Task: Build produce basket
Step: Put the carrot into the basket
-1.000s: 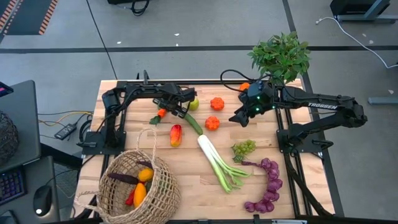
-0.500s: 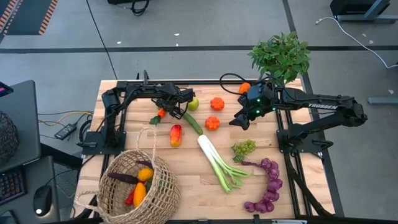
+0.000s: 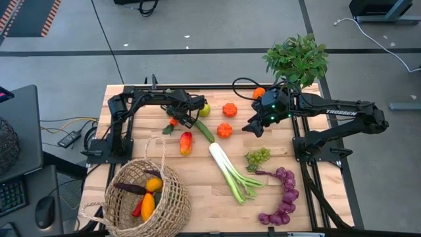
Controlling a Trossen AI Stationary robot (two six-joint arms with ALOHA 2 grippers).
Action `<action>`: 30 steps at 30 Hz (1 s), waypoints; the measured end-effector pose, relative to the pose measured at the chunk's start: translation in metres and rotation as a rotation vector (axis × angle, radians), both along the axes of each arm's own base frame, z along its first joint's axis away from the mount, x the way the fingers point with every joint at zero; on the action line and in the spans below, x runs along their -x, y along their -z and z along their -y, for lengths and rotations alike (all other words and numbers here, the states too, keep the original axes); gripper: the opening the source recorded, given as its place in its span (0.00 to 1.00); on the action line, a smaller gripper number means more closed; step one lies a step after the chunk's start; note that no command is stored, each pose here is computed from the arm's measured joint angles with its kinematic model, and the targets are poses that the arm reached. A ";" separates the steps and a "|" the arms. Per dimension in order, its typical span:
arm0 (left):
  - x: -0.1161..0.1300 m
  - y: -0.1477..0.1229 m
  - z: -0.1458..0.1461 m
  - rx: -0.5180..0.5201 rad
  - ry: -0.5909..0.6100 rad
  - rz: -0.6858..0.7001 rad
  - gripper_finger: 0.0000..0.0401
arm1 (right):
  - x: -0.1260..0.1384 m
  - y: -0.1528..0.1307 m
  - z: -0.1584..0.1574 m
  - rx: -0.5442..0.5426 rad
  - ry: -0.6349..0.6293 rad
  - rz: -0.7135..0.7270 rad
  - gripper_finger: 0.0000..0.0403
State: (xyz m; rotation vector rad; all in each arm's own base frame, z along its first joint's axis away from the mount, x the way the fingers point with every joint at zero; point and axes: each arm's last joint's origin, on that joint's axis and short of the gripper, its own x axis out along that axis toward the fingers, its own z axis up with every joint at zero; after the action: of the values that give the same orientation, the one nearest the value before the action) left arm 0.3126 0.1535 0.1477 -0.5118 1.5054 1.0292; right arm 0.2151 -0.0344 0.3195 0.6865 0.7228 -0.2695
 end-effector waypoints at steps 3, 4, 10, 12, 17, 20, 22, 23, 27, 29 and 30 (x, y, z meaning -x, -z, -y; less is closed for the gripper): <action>-0.002 -0.001 0.004 0.013 -0.004 0.012 0.39 | 0.000 0.000 0.000 0.002 0.003 -0.001 0.74; -0.004 -0.003 0.005 0.025 -0.006 0.022 0.36 | 0.000 0.000 0.000 0.003 0.003 -0.001 0.74; -0.021 -0.020 0.014 0.097 0.045 0.103 0.30 | 0.000 0.000 0.000 0.009 0.001 0.000 0.74; -0.026 -0.030 0.015 0.097 0.039 0.122 0.31 | 0.000 0.000 0.000 0.014 -0.005 0.000 0.74; -0.041 -0.070 0.016 0.076 0.056 0.175 0.31 | 0.000 0.000 0.000 0.020 -0.019 0.000 0.74; -0.051 -0.106 0.019 0.054 0.076 0.232 0.31 | 0.000 0.000 0.000 0.014 -0.032 0.002 0.74; -0.055 -0.133 0.024 0.039 0.097 0.274 0.31 | 0.000 0.000 -0.001 0.007 -0.043 0.004 0.74; -0.057 -0.145 0.028 0.034 0.120 0.289 0.31 | 0.000 0.000 -0.001 0.003 -0.048 0.005 0.74; -0.055 -0.193 0.053 0.028 0.264 0.303 0.31 | 0.000 0.000 -0.002 -0.012 -0.063 0.007 0.74; -0.051 -0.212 0.066 0.029 0.317 0.305 0.31 | 0.000 0.000 -0.002 -0.028 -0.080 0.011 0.74; -0.051 -0.220 0.073 0.018 0.344 0.345 0.31 | 0.000 0.000 -0.003 -0.037 -0.090 0.013 0.74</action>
State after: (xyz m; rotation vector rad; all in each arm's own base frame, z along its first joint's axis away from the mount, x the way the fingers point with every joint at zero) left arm 0.3639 0.0807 0.3681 -0.4006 1.2406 0.6234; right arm 0.2151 -0.0316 0.3199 0.6879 0.7461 -0.1697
